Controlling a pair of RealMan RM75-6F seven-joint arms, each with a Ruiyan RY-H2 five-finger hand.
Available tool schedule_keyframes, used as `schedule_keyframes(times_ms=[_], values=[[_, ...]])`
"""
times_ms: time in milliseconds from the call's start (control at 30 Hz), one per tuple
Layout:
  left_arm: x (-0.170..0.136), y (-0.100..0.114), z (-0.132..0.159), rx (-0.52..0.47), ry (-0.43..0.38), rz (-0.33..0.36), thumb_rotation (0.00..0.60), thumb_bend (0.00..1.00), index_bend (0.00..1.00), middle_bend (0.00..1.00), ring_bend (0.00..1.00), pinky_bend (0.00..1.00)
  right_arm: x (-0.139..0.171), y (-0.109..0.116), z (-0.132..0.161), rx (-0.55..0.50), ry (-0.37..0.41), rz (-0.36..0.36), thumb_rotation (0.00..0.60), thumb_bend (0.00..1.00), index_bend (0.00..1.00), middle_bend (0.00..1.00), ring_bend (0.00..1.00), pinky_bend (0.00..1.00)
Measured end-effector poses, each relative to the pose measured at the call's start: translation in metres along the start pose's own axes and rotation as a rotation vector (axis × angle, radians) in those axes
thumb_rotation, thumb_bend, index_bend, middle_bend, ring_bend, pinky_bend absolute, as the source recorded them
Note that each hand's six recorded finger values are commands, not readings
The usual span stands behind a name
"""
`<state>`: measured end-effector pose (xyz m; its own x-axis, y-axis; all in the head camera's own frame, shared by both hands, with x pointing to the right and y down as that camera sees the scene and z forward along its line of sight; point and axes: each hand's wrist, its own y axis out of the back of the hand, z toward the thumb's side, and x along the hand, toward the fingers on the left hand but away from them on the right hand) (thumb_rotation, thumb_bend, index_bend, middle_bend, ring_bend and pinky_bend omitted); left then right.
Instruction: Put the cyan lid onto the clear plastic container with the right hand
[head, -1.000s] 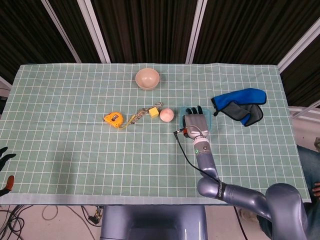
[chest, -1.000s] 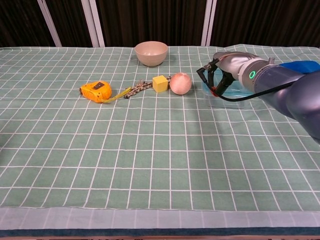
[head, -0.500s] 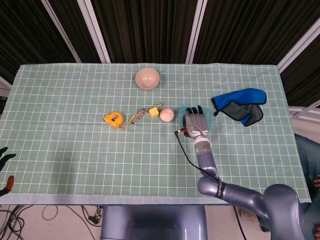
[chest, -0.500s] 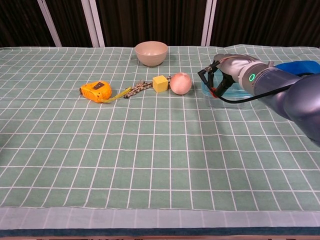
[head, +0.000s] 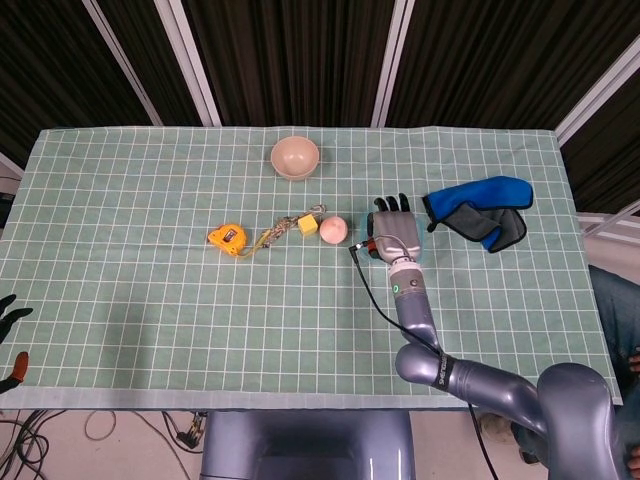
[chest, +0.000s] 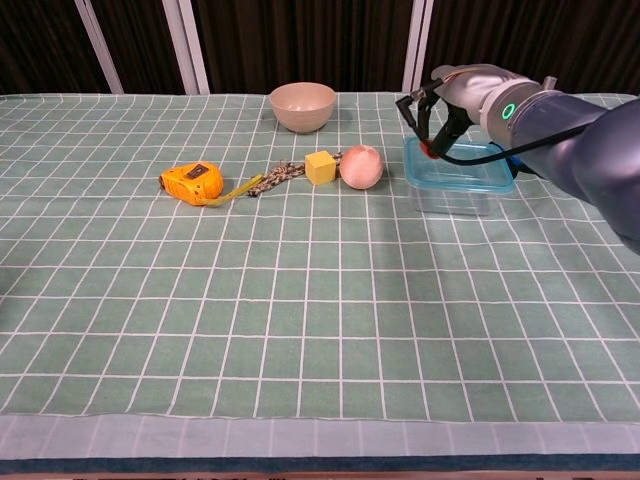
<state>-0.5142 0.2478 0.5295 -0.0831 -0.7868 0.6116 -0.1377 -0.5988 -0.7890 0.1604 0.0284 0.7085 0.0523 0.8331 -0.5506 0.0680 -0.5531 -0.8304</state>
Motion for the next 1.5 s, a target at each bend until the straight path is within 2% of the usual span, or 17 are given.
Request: schedule_keyframes(times_ms=[433,867,1500], values=[[0.001,-0.001,-0.001,0.002,0.008,-0.002,0.6,0.52,0.18,0.0,0.0,0.0,-0.024,-0.002,-0.005,-0.032,-0.03,-0.005,0.6,0.46,0.71,0.14,0.09,0.0],[0.001,-0.002,-0.002,0.0,0.017,-0.004,0.6,0.52,0.18,0.0,0.0,0.0,-0.046,-0.015,-0.009,-0.05,-0.054,0.005,0.6,0.43,0.71,0.13,0.08,0.0],[0.002,-0.003,-0.002,0.001,0.027,-0.01,0.6,0.52,0.18,0.0,0.0,0.0,-0.061,-0.022,-0.007,-0.089,-0.058,0.005,0.6,0.43,0.71,0.13,0.08,0.0]])
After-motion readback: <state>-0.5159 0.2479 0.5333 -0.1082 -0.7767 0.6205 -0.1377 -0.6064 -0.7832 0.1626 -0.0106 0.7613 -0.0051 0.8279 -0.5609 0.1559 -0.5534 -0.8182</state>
